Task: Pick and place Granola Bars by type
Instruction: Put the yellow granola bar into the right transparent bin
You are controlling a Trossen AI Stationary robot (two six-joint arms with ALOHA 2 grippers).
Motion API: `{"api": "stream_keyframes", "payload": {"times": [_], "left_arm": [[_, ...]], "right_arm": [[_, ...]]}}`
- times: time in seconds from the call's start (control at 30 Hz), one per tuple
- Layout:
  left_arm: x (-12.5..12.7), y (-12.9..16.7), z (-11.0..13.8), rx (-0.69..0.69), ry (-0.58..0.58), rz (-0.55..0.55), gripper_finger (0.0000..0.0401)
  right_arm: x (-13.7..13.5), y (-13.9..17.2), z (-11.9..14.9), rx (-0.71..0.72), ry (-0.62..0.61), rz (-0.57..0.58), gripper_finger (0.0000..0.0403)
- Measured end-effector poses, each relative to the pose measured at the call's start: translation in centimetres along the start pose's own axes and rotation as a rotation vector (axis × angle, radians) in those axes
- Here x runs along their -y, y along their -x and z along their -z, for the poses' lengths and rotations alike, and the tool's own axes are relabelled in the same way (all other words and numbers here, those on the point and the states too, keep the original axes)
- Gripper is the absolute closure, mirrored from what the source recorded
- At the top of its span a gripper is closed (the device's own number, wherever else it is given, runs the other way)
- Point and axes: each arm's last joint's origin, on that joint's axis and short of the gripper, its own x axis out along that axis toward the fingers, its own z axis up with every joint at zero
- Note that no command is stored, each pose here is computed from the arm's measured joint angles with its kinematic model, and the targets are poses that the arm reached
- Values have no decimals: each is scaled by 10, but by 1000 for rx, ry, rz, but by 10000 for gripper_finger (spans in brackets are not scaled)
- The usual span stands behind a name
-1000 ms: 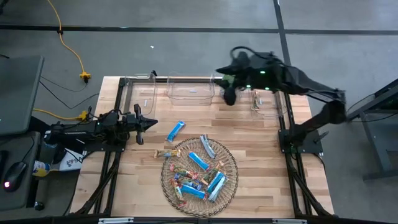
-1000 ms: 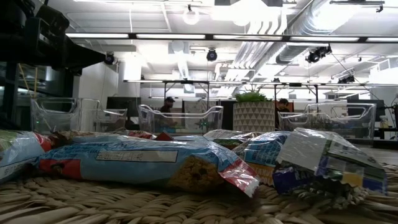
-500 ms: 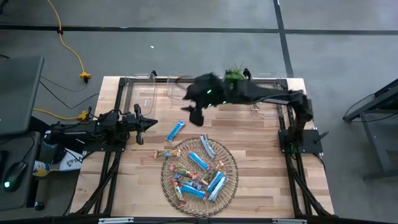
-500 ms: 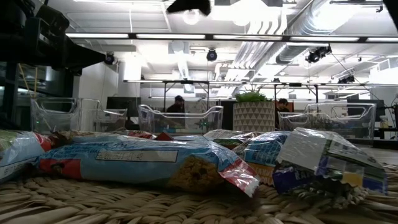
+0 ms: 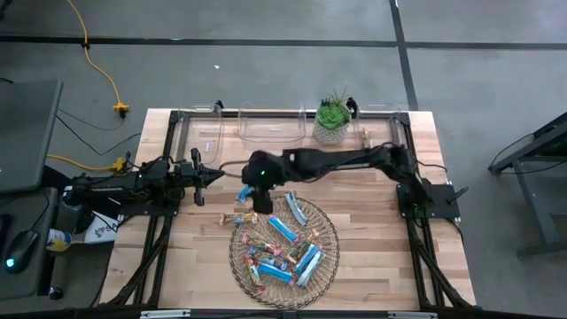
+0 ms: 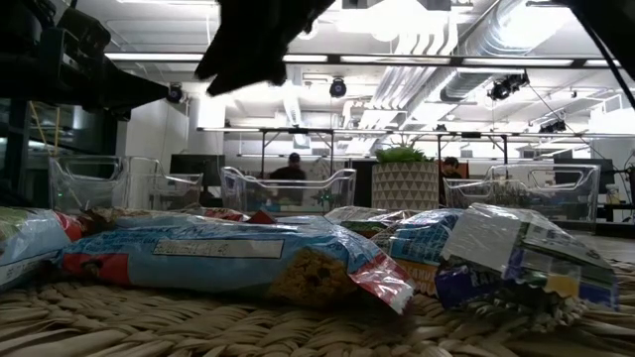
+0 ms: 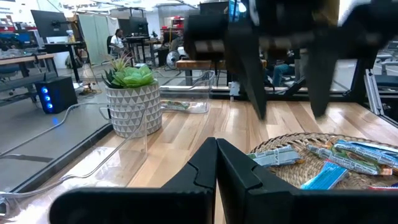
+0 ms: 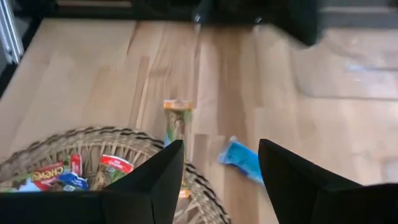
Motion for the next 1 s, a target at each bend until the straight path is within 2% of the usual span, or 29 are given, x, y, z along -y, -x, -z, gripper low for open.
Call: {"api": "stream_keyframes", "payload": {"times": [0.2,0.4,0.7,0.9,1.0], "left_arm": [[0,0,0,0,0,0,398],[0,0,0,0,0,0,398],[0,0,0,0,0,0,398],[0,0,0,0,0,0,398],[0,0,0,0,0,0,398]], "right_arm": [[-9,-35,15,-31,12,-31,185],[-12,-55,26,-55,19,-30,164],[-17,-78,41,-86,50,-40,162],[-34,-91,51,-113,108,-65,162],[-43,-97,56,-129,144,-30,162]]}}
